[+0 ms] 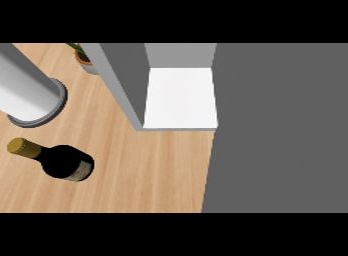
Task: Pick up the wine, place it into the cabinet and close the cabinet
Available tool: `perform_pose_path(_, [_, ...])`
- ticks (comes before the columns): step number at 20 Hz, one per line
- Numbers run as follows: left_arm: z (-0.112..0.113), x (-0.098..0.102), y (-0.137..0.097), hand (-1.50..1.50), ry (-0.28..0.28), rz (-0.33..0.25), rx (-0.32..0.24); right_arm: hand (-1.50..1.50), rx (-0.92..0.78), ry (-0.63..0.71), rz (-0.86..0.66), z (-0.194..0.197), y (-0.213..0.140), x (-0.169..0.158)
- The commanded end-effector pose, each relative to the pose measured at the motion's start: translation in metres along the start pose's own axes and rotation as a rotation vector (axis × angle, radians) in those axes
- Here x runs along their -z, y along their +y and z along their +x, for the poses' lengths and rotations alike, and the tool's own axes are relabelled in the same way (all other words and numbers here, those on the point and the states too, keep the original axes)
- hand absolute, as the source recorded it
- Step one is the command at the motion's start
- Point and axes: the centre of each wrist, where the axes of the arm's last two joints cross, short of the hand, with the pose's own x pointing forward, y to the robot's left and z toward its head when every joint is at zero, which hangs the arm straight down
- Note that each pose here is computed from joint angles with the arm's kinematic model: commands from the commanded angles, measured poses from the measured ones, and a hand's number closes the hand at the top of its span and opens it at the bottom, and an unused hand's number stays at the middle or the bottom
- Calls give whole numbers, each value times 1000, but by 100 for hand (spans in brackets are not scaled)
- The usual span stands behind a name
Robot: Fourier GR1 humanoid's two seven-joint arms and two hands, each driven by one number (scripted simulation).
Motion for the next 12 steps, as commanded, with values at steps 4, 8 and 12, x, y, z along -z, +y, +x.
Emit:
perform_pose_path(4, [-11,2,-8,-150,30,38,-3,-150,18,-44,33,34,-2,-24])
perform_pose_path(8, [-27,7,11,-150,10,84,18,-150,34,-46,26,32,7,-16])
perform_pose_path(12, [-30,16,16,-150,24,107,26,-150,29,-43,48,44,10,-17])
